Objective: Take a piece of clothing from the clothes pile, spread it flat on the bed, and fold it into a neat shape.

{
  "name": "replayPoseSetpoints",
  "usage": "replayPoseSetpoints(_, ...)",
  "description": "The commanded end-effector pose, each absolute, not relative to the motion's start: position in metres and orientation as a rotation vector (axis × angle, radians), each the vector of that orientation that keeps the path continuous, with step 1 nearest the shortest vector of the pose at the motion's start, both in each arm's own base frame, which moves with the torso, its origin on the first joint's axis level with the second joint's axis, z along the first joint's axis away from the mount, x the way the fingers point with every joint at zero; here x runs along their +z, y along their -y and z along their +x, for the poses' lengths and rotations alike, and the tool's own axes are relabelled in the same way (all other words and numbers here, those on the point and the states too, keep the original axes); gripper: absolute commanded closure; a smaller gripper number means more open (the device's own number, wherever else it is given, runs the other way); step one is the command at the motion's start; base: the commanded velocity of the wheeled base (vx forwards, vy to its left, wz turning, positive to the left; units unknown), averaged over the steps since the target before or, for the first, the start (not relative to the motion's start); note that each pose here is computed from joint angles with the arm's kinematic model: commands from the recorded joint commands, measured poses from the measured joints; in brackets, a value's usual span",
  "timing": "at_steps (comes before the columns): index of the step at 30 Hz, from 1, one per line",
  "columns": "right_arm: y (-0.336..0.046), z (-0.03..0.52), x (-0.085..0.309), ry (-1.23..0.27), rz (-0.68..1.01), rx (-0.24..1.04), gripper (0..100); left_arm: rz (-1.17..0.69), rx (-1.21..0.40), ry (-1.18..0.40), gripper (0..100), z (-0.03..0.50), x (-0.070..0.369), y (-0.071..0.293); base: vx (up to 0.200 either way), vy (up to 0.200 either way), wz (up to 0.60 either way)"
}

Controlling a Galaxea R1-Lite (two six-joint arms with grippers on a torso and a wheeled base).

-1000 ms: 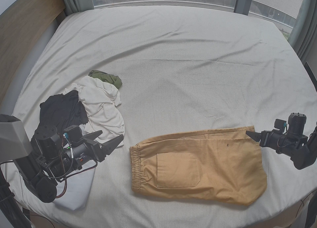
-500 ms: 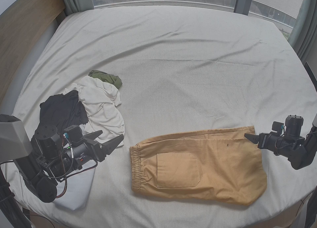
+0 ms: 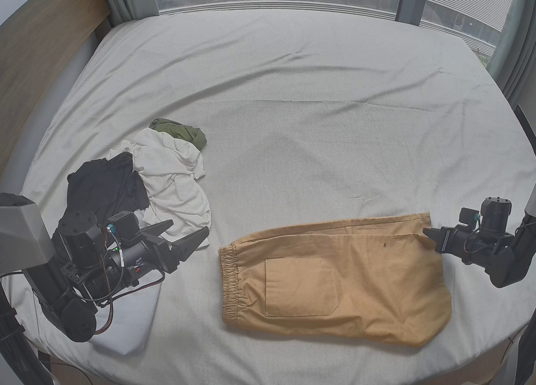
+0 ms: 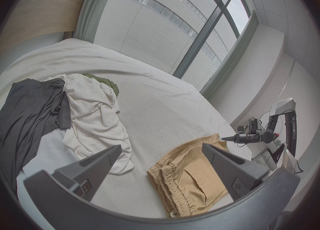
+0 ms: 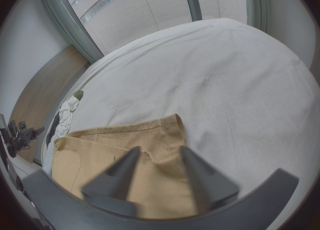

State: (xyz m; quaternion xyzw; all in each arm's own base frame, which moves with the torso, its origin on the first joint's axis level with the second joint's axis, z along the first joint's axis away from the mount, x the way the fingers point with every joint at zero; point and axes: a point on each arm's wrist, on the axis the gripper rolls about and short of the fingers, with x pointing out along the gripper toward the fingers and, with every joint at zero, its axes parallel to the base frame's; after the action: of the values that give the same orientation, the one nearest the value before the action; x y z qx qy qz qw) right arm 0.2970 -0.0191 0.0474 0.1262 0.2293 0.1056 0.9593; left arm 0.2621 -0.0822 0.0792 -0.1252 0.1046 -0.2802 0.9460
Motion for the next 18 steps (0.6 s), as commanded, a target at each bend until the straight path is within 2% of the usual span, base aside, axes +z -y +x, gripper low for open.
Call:
replayPoseSetpoints(1, 0.0193, 0.2968, 0.0461, -0.469, 0.257, 0.214, 100, -0.255, -0.573, -0.211, 0, 0.2617, 0.0795, 0.0827, 0.0, 0.0, 0.0)
replayPoseSetpoints(18, 0.0257, 0.2966, 0.0458, -0.467, 0.259, 0.195, 100, -0.255, -0.573, -0.212, 0, 0.2618, 0.0791, 0.0827, 0.0, 0.0, 0.0)
